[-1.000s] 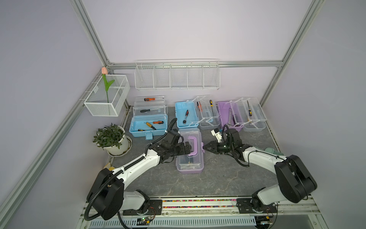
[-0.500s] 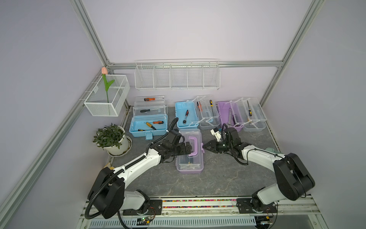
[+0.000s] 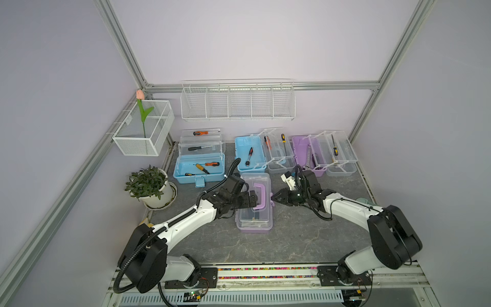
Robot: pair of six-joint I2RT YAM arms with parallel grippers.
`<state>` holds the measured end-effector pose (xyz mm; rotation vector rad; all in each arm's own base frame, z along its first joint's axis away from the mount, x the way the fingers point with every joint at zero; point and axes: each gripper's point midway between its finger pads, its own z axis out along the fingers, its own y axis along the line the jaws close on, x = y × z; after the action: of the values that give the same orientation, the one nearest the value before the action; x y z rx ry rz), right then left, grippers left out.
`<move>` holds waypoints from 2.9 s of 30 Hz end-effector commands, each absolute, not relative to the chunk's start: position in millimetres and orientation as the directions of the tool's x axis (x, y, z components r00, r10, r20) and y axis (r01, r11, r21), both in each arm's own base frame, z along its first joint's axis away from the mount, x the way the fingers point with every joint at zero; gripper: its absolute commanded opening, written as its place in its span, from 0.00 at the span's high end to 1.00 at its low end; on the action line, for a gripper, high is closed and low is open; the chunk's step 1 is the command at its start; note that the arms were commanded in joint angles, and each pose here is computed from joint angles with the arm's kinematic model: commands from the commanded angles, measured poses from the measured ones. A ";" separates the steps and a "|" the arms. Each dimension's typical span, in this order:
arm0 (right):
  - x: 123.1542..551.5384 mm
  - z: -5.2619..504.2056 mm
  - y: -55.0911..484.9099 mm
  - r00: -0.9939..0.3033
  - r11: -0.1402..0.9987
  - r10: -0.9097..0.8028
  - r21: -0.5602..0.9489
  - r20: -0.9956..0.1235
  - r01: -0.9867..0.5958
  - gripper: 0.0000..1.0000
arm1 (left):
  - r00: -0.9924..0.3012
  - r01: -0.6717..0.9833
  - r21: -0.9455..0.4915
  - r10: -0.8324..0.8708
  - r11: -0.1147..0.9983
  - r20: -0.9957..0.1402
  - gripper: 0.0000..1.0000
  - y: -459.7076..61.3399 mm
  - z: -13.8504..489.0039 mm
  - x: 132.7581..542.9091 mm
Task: Close toolboxes
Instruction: Fasten the toolbox latch on the toolbox.
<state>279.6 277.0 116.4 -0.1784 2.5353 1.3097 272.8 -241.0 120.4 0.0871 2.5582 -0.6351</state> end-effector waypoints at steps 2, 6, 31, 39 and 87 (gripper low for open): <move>264.1 102.0 280.2 -0.962 0.616 -0.035 0.752 -0.272 -0.235 0.71 | -0.896 0.145 -0.402 -0.053 0.904 -0.442 0.01 -238.8 108.6 267.6; 262.7 98.4 280.3 -0.963 0.628 -0.042 0.743 -0.265 -0.231 0.72 | -0.895 0.146 -0.403 -0.053 0.903 -0.443 0.01 -240.3 109.4 267.6; 293.3 103.2 223.4 -0.947 0.761 0.031 0.622 -0.318 -0.184 0.74 | -0.893 0.136 -0.341 -0.034 0.930 -0.449 0.01 -230.6 108.1 267.1; 294.8 77.2 242.2 -0.944 0.828 -0.085 0.504 -0.320 -0.245 0.80 | -0.892 0.140 -0.342 -0.032 0.929 -0.451 0.01 -233.2 109.1 269.6; 296.3 92.1 330.8 -0.915 0.682 -0.182 0.625 -0.359 -0.380 0.80 | -0.905 0.175 -0.326 0.021 0.929 -0.425 0.09 -241.9 95.0 270.6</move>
<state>295.2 290.2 55.5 -0.3340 2.7693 0.8705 291.1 -226.6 121.6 0.0362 2.5484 -0.4579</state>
